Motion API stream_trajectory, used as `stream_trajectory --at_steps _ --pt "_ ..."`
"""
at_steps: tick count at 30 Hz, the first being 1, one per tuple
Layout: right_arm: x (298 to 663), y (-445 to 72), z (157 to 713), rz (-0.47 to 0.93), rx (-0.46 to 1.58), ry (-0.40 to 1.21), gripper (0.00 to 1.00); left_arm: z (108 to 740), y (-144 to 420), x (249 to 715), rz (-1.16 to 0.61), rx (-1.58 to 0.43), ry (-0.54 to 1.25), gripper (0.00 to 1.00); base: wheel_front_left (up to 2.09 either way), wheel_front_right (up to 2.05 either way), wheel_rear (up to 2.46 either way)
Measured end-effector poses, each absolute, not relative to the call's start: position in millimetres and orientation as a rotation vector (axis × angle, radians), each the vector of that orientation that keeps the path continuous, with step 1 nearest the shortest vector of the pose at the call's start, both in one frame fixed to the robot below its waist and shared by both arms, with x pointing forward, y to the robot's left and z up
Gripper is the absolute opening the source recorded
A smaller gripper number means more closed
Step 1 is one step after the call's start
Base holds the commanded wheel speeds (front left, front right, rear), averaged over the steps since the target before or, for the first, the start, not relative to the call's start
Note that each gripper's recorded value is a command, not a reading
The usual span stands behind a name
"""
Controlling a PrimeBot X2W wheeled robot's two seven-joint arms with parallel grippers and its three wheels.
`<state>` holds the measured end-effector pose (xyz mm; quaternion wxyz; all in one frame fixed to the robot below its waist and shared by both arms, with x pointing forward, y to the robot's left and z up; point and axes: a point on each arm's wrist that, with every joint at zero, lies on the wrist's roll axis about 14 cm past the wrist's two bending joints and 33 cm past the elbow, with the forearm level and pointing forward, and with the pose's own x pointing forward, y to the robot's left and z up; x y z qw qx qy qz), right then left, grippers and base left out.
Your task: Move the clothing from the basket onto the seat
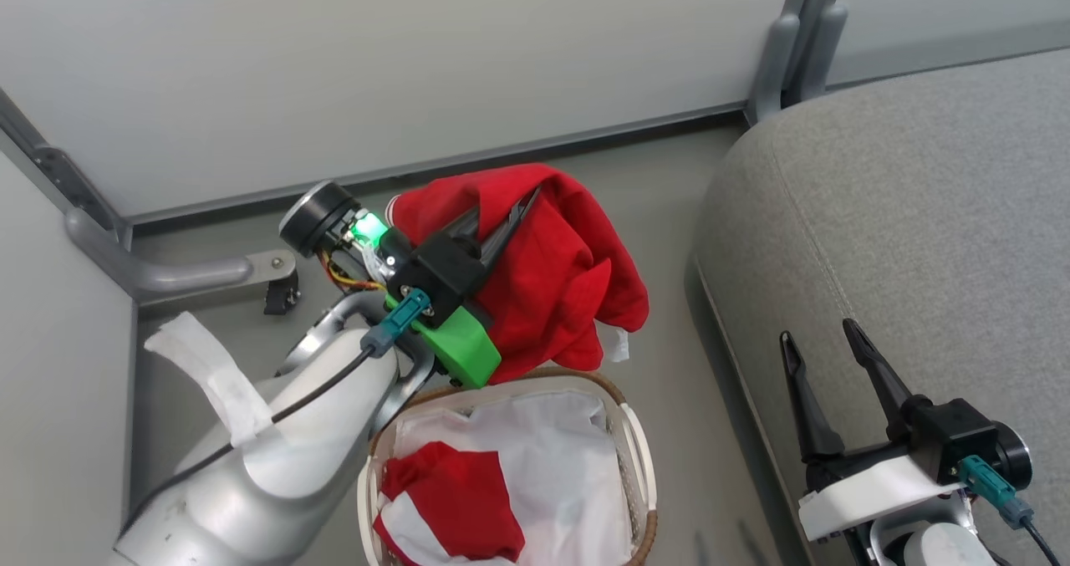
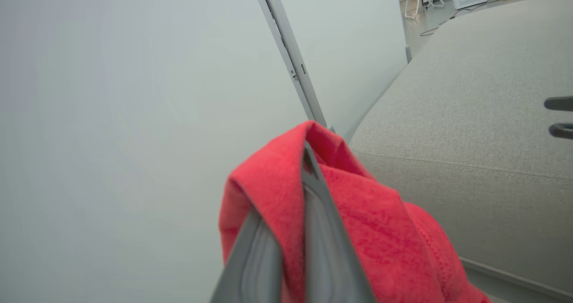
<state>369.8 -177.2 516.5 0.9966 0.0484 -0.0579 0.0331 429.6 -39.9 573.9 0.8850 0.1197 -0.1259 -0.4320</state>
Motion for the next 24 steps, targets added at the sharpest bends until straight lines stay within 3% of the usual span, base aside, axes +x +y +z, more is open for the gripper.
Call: stream_trajectory --at_steps 11,24 --pt "360.8 -149.8 551.3 0.155 0.085 -0.218 1.00 681.0 -39.5 412.8 -0.912 0.436 -0.551 0.00 0.00 0.00 0.00" --pt "381.2 -77.8 559.6 0.381 -0.066 -0.234 1.00 707.1 -56.2 382.2 -0.980 0.474 -0.649 0.00 0.00 0.00 0.00"
